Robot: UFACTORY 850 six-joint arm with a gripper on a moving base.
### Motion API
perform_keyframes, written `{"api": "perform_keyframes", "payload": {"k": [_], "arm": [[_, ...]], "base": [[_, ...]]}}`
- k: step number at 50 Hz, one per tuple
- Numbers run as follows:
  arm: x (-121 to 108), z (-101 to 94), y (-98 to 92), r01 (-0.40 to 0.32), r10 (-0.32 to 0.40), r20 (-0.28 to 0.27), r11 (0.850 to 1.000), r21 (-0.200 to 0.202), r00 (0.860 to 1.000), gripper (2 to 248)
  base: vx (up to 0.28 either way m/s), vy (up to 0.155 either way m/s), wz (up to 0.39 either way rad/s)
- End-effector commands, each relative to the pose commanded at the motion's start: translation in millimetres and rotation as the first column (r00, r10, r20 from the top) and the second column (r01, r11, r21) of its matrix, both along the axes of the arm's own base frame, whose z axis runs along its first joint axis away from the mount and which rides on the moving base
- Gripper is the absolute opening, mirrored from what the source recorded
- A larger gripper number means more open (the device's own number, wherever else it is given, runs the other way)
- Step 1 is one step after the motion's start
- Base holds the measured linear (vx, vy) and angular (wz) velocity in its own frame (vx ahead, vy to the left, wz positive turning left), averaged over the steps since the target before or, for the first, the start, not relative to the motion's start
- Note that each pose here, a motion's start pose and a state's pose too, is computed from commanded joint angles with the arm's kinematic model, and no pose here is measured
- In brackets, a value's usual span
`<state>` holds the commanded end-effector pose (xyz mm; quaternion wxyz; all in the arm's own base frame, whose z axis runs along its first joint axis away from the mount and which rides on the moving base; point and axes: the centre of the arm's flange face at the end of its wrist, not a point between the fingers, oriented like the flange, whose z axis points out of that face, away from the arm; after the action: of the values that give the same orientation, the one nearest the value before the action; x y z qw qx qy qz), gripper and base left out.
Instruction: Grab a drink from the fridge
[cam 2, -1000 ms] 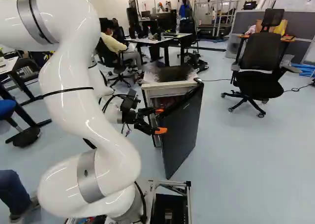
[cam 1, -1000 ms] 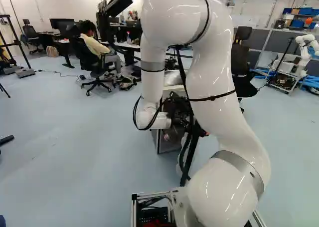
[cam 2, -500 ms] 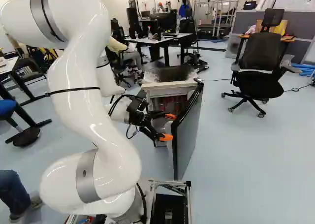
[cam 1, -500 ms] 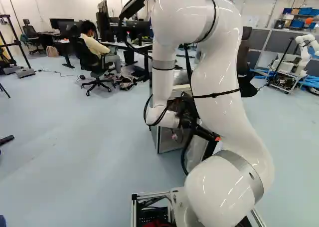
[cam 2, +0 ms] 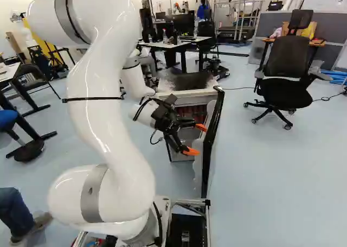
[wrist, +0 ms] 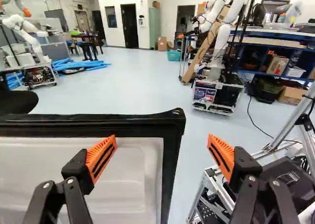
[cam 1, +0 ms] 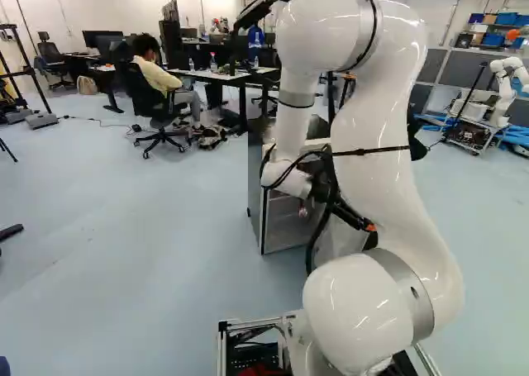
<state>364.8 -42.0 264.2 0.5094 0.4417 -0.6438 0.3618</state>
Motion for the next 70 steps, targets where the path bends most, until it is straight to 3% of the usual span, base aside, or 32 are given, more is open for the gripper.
{"api": "perform_keyframes", "payload": {"k": [14,30,49,70], "arm": [[20,6.1,-39.1,0.107,-0.107,0.053,0.994,0.005,0.993,247],[39,12.6,-84.7,0.216,-0.216,0.11,0.976,0.011,0.97,247],[56,19.9,-139.2,0.328,-0.326,0.175,0.945,0.018,0.929,247],[70,27.3,-198.6,0.43,-0.423,0.243,0.903,0.025,0.873,247]], "base": [[0.0,0.0,0.0],[0.0,0.0,0.0],[0.0,0.0,0.0],[0.0,0.0,0.0]]}}
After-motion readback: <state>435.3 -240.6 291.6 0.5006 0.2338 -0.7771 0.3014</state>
